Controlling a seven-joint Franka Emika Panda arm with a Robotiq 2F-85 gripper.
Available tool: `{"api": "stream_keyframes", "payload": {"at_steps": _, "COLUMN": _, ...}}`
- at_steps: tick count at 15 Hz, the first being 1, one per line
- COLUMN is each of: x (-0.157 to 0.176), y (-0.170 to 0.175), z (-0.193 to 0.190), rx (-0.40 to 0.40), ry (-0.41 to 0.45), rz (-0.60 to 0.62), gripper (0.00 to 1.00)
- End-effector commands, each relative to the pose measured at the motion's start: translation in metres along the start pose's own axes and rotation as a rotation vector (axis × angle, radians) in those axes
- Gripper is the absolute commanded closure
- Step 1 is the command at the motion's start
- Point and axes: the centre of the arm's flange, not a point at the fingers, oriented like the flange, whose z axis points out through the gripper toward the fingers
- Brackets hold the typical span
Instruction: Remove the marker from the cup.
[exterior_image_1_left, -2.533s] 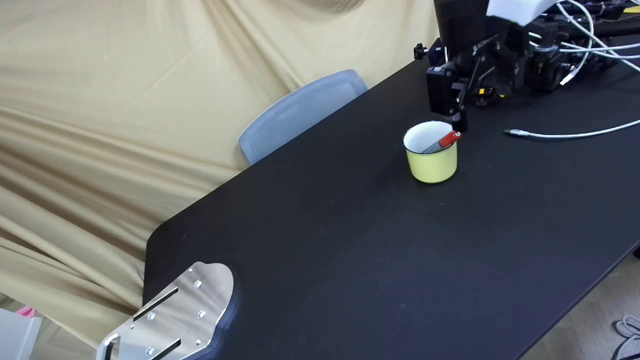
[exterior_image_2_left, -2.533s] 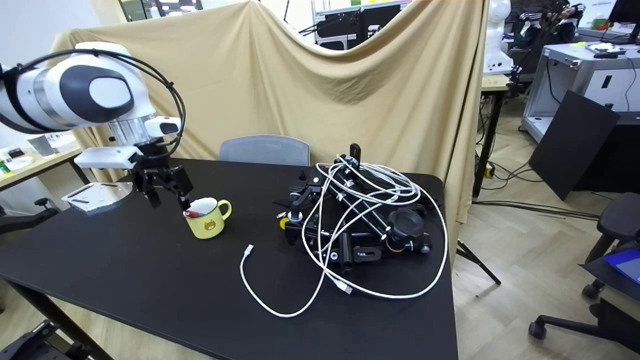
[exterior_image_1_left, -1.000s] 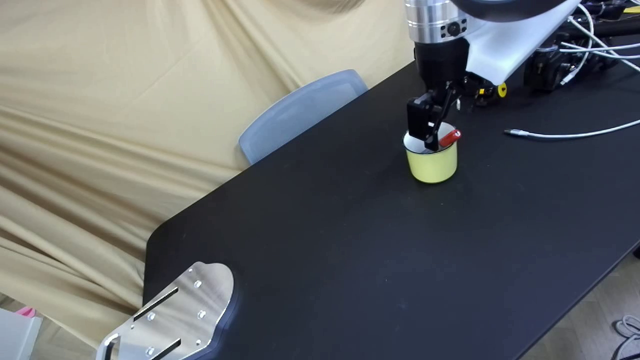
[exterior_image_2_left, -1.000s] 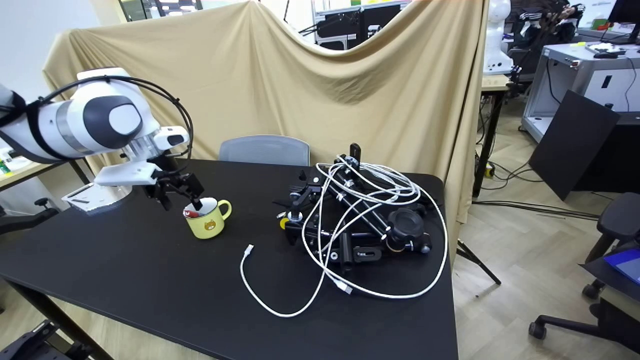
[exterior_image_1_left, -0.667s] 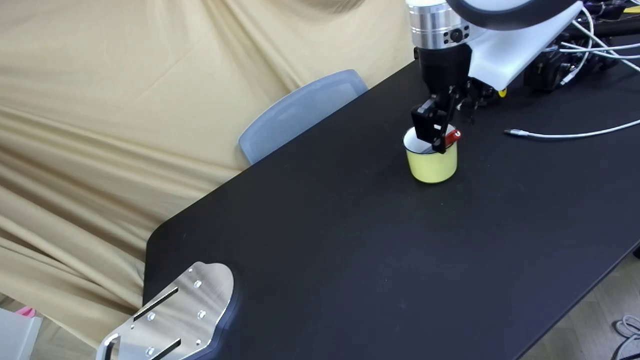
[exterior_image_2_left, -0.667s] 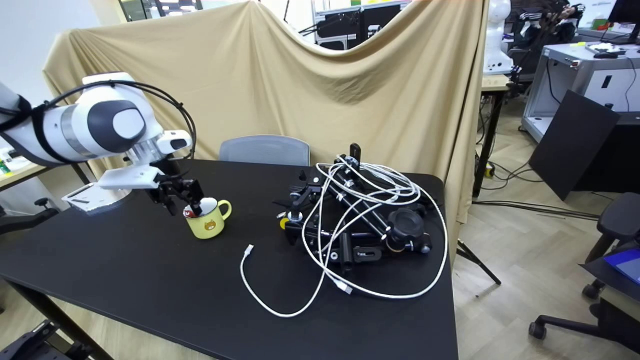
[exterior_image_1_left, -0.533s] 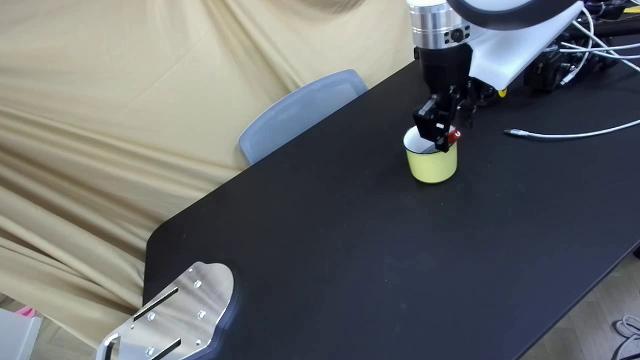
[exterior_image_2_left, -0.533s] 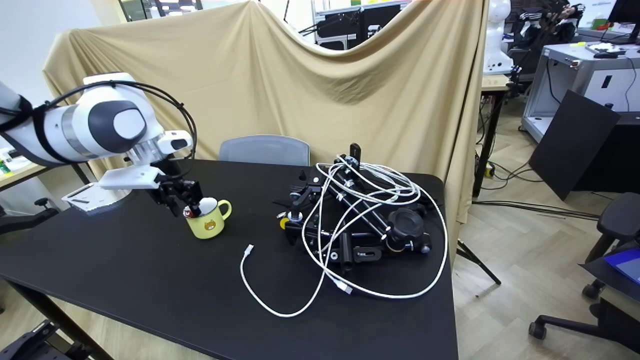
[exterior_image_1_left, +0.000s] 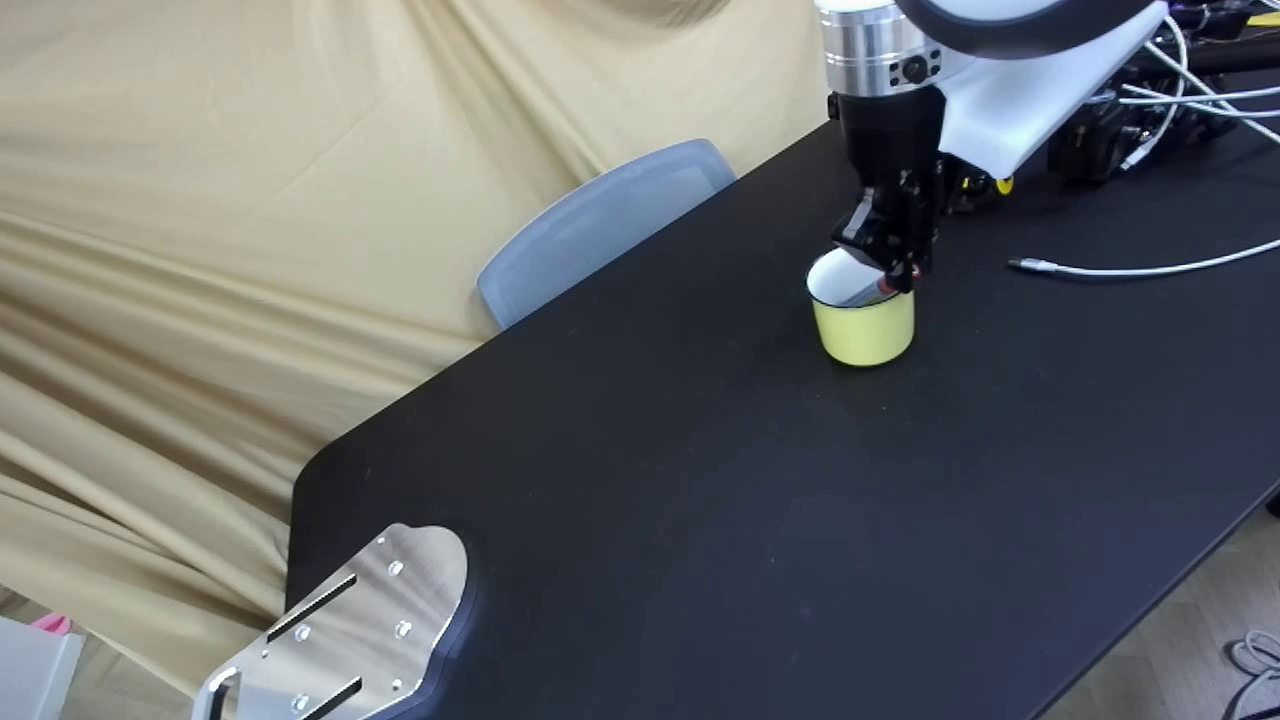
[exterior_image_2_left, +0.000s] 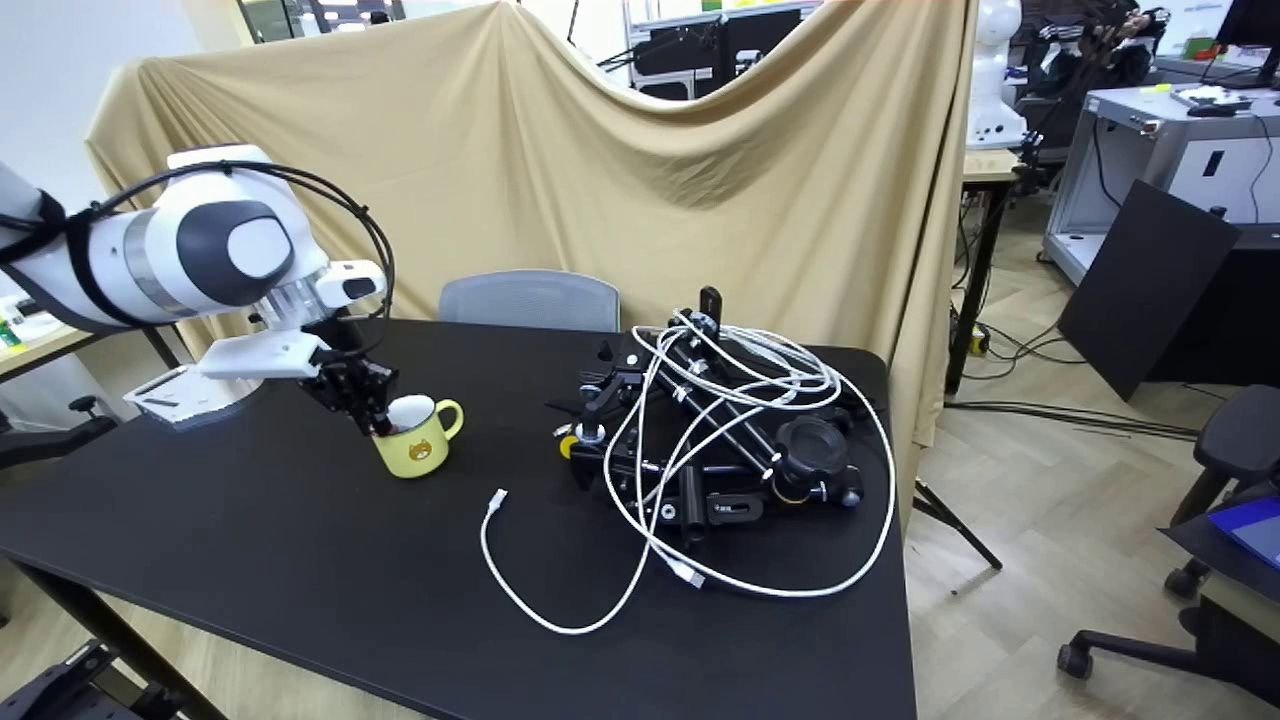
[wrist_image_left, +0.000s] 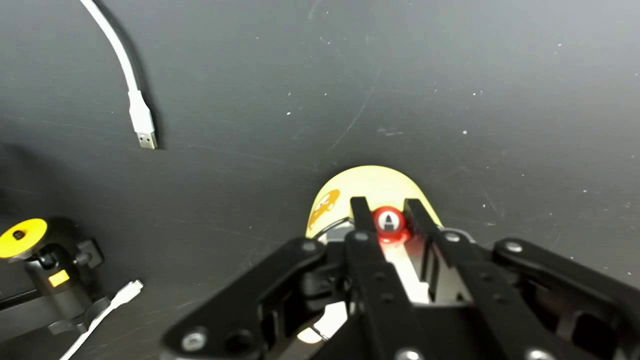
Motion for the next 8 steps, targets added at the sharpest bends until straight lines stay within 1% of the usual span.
{"api": "stream_keyframes", "payload": {"at_steps": 1, "x": -0.004, "y": 0.000, "z": -0.011, "rx": 0.003, "ry": 0.008, "rz": -0.009, "gripper": 0.95}}
{"api": "stream_keyframes", "payload": {"at_steps": 6, "x": -0.016, "y": -0.005, "z": -0.043, "rx": 0.030, "ry": -0.032, "rz": -0.038, "gripper": 0.95}}
{"api": "stream_keyframes", "payload": {"at_steps": 8, "x": -0.021, "y": -0.005, "z": -0.063, "rx": 0.017, "ry": -0.034, "rz": -0.049, "gripper": 0.95}}
